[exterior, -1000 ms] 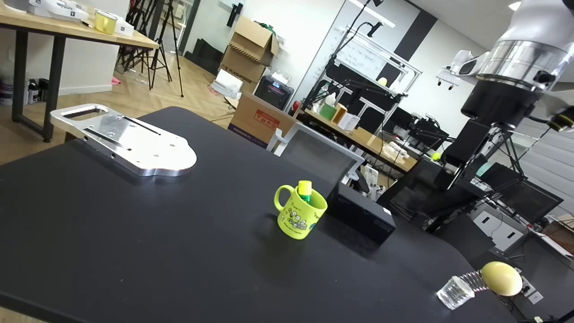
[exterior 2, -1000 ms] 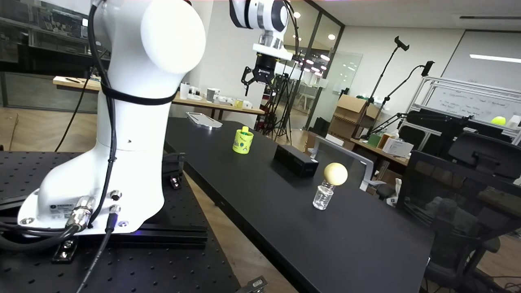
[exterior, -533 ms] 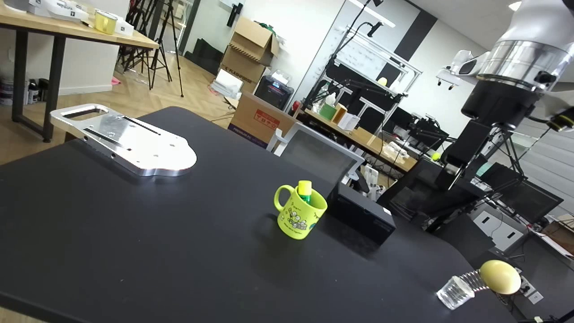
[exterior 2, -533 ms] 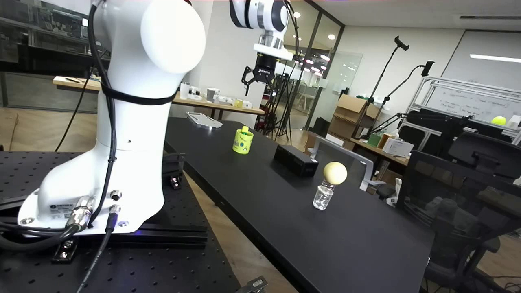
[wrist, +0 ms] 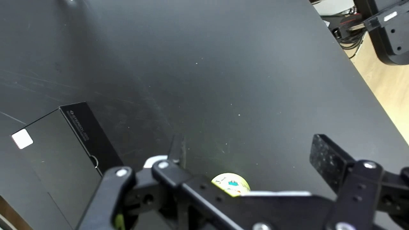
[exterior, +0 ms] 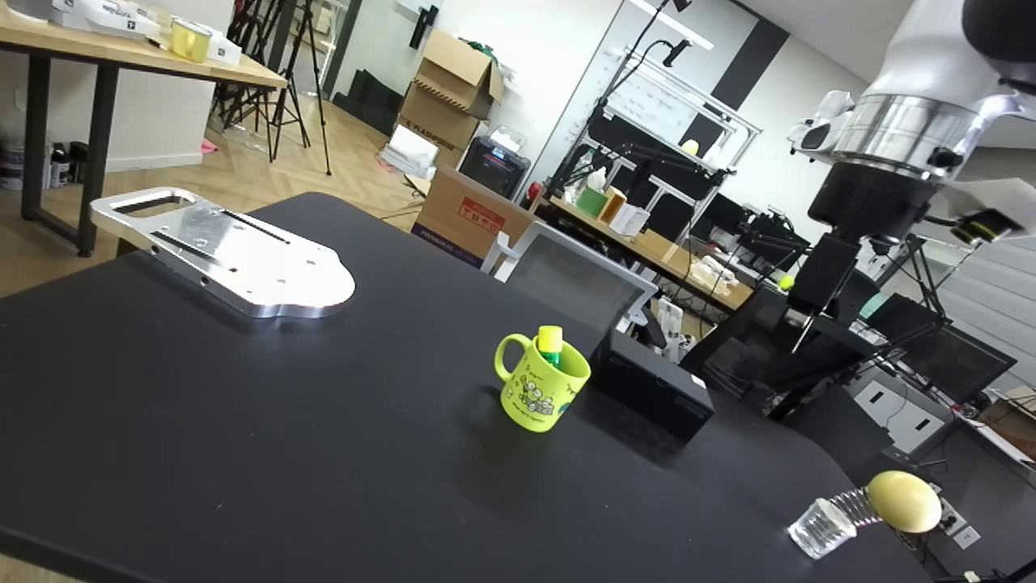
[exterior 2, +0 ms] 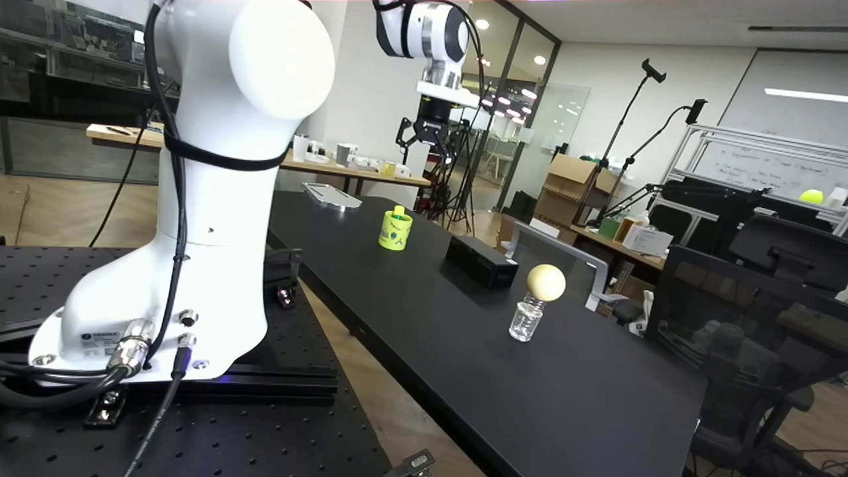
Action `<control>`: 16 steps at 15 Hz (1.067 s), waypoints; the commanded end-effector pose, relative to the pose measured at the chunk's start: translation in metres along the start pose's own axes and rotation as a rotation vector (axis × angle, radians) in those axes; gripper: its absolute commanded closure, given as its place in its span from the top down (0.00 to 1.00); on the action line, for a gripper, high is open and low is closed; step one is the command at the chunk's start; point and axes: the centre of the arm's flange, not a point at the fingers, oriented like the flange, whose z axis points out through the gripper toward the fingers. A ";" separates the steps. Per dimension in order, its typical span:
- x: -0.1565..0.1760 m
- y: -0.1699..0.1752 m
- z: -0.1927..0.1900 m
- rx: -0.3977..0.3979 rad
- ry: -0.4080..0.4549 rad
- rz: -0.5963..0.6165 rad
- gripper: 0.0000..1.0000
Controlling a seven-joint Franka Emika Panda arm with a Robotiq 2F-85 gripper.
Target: Move the paper glue from the mug to the box
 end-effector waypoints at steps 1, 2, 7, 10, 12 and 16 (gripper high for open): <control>0.049 0.024 0.006 0.000 -0.025 -0.048 1.00; 0.061 0.027 0.008 0.001 -0.026 -0.061 1.00; 0.126 0.026 0.024 0.010 -0.038 -0.149 1.00; 0.160 0.017 0.037 -0.013 -0.049 -0.202 1.00; 0.179 0.013 0.045 -0.036 -0.047 -0.242 1.00; 0.209 0.007 0.058 -0.057 -0.021 -0.295 1.00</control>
